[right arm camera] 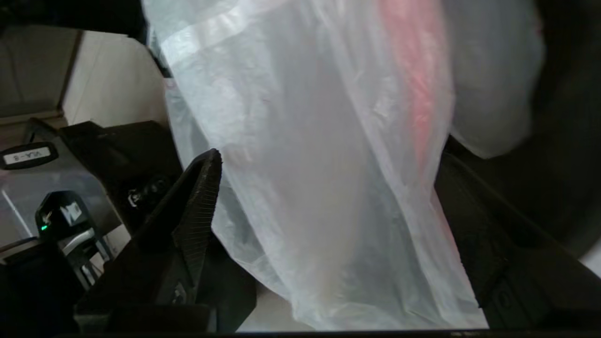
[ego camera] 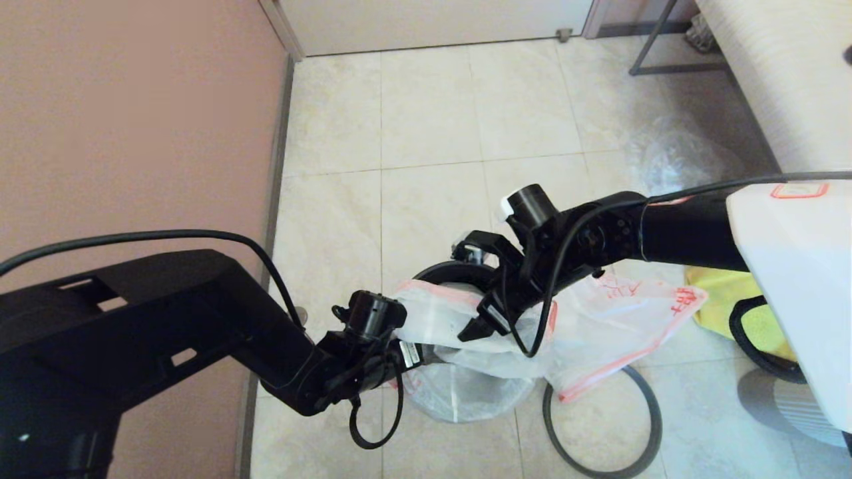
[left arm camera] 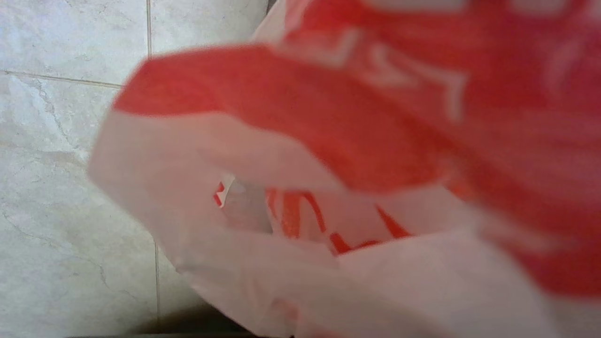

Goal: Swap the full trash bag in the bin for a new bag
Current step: Put the new garbage bag on the trash can

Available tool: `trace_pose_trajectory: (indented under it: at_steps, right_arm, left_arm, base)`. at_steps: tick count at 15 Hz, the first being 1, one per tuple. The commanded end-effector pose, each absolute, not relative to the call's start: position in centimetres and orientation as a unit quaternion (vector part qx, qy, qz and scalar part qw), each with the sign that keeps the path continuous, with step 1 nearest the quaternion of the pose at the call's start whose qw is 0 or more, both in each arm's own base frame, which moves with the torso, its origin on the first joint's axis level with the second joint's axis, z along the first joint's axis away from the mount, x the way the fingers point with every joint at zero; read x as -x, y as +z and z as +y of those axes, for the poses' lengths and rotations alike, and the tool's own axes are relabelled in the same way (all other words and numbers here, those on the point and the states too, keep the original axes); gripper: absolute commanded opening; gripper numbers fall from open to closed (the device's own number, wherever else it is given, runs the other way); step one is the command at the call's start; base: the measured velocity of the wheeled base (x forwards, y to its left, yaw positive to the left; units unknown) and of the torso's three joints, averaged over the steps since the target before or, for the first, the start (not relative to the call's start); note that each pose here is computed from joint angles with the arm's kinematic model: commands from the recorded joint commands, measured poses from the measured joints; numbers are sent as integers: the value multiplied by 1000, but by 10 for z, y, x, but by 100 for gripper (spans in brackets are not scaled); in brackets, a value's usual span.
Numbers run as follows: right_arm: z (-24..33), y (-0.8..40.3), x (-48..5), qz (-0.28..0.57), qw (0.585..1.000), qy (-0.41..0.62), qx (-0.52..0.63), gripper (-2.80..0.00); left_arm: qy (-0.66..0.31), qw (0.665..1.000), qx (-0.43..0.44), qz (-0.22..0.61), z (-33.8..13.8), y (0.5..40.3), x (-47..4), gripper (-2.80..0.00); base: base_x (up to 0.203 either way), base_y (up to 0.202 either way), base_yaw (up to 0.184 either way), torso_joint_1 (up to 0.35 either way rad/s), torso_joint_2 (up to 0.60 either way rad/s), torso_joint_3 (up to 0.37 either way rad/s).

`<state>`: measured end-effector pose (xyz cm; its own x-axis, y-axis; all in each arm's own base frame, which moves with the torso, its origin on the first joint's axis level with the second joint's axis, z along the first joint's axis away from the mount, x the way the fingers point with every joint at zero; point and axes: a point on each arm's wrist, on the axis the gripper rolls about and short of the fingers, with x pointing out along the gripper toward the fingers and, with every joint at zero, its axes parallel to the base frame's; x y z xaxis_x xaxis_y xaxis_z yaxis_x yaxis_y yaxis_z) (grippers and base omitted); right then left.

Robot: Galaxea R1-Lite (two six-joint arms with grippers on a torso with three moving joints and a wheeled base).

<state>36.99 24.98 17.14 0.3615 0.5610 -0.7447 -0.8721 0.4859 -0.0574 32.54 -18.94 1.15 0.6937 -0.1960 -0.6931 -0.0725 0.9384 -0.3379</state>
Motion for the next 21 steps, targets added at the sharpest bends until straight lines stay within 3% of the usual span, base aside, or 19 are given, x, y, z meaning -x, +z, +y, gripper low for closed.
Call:
trace_pose_trajectory:
  at_steps: [1,7,13,14,15,21]
  right_arm:
    - [252,164,-371,346,788,454,231,0]
    - [256,155,-402,264,833,437,211,0]
    - [254,132,-404,312,812,440,222,0]
    - [255,132,-403,311,812,442,222,-17]
    - [255,134,-403,308,812,443,221,-280]
    - [249,155,-395,302,814,448,212,-280]
  left_arm:
    - [-33,904,174,389,-190,11,-326,-280]
    - [-32,904,173,390,-190,10,-326,-280]
    - [-33,904,174,389,-190,10,-327,-280]
    - [-33,904,174,389,-190,10,-327,-280]
    - [-33,904,175,389,-190,10,-327,-280]
    - [-33,904,174,389,-190,10,-327,-280]
  base:
    - [0,0,0,0,0,0]
    - [0,0,0,0,0,0]
    - [0,0,0,0,0,0]
    - [0,0,0,0,0,0]
    - [0,0,0,0,0,0]
    - [0,0,0,0,0,0]
